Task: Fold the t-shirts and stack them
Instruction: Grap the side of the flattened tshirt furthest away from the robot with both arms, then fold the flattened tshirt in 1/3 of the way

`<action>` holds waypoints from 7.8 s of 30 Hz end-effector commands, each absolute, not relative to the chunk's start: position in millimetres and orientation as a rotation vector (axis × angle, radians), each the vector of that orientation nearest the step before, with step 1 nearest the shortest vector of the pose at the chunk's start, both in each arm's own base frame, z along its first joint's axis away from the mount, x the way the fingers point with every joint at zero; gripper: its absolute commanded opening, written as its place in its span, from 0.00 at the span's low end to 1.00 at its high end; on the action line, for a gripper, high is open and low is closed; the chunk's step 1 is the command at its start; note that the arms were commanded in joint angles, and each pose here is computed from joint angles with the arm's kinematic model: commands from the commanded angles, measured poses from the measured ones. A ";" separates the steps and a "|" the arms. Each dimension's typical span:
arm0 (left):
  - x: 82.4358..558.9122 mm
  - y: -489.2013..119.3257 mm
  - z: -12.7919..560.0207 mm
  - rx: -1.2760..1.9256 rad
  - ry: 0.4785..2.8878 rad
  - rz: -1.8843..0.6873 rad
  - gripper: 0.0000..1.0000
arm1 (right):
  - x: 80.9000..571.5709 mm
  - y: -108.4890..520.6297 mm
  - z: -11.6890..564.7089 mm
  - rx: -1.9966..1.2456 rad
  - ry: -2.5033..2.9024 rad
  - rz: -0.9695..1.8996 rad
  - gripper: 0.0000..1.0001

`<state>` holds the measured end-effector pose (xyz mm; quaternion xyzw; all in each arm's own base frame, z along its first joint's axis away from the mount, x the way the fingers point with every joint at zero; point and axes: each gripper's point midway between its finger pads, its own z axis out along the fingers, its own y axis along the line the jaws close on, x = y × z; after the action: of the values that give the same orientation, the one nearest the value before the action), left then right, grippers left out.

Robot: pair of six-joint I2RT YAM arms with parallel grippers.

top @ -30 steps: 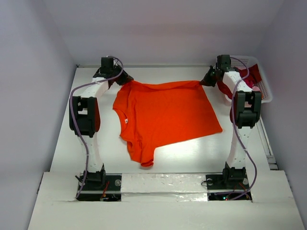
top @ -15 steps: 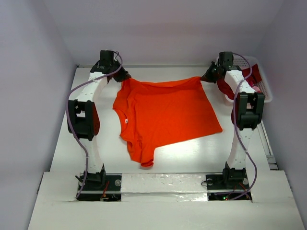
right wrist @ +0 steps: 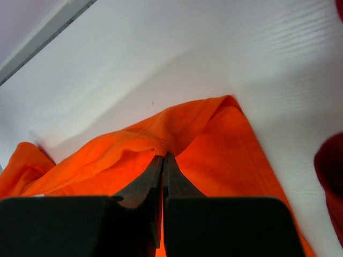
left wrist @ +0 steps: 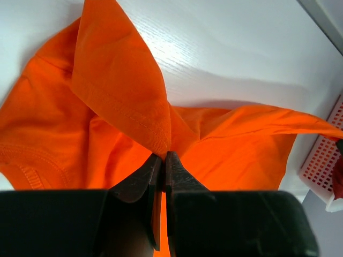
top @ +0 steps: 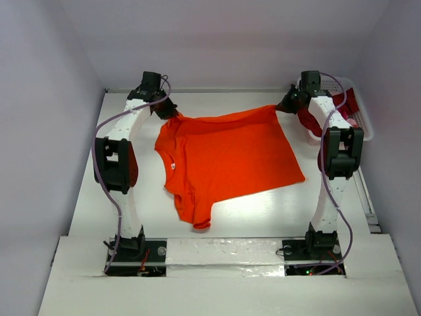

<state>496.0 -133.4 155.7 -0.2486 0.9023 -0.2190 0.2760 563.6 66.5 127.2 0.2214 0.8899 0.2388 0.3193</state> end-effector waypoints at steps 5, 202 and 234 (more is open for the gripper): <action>477.9 -129.4 198.4 -0.651 2.365 -0.552 0.00 | 557.1 60.6 175.8 0.560 2.240 0.615 0.00; 262.2 -214.9 190.0 -0.615 2.413 -0.493 0.00 | 356.0 138.9 18.4 0.366 2.745 0.328 0.00; 259.3 -182.3 202.0 -0.627 2.387 -0.488 0.00 | 301.0 122.9 34.9 0.579 2.707 0.333 0.00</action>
<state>262.6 -190.7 191.3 -0.2392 0.9067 -0.1806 0.2966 304.7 126.1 26.9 0.1966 0.9582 0.1207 0.1691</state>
